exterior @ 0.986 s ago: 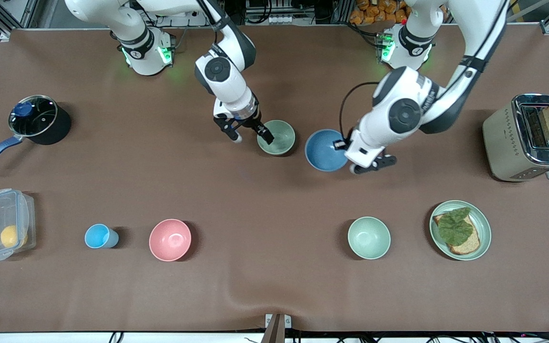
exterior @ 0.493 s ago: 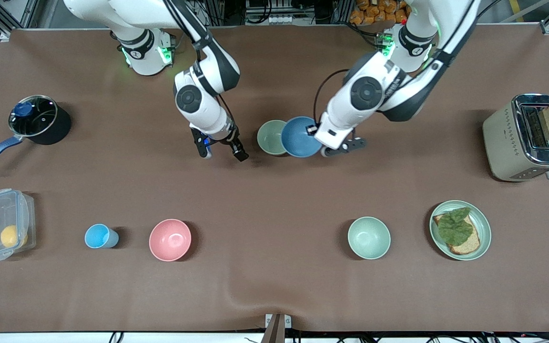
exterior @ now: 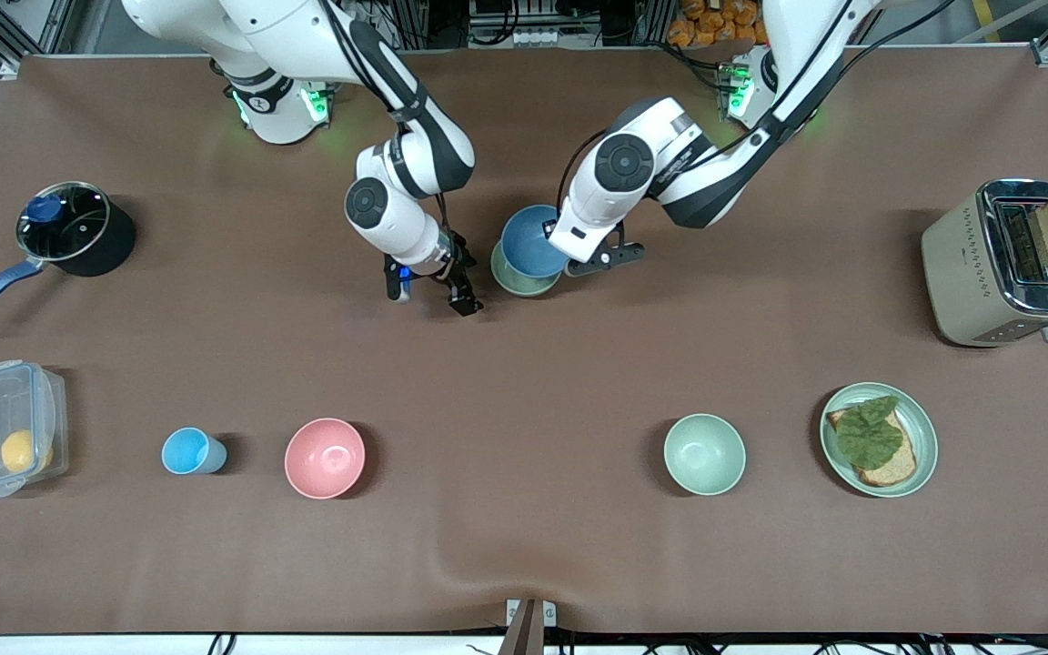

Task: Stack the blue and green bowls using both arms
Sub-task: 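Lower the blue bowl into the green bowl with the left gripper, then open both grippers and lift them off the stacked bowls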

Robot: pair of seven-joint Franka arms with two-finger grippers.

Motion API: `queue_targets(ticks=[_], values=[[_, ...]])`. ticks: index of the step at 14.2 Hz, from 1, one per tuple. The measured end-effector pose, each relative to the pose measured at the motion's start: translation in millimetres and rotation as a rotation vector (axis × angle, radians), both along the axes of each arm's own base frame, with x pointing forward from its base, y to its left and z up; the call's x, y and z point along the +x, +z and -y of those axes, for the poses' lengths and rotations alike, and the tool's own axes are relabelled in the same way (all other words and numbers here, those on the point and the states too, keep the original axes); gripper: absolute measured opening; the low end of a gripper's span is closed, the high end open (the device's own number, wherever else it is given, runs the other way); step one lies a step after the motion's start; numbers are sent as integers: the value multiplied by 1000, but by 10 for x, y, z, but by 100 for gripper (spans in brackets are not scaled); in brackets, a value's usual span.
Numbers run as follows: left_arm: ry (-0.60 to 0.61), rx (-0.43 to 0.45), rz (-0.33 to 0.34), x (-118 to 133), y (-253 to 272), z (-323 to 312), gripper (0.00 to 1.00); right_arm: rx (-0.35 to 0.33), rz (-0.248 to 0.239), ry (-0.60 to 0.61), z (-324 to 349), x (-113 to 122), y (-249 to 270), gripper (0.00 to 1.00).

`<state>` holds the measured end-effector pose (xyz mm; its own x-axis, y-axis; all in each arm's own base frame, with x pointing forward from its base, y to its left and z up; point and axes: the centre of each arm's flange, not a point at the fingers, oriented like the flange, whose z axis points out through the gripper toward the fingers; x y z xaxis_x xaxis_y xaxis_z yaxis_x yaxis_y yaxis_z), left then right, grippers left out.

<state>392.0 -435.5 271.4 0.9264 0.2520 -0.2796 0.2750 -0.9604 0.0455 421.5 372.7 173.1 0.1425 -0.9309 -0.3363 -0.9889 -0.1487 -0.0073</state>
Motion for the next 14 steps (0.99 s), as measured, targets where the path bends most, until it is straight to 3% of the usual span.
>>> queue_targets(ticks=[7, 9, 14], values=[[-8, 5, 13, -95, -240, 134, 5, 113, -7, -58, 86, 43, -5, 100], [18, 1, 13, -41, -257, 161, 19, 126, -5, -50, 64, 20, -5, 100], [49, 46, -5, 284, 67, 187, 68, 129, -4, -48, 45, 15, 2, 100]])
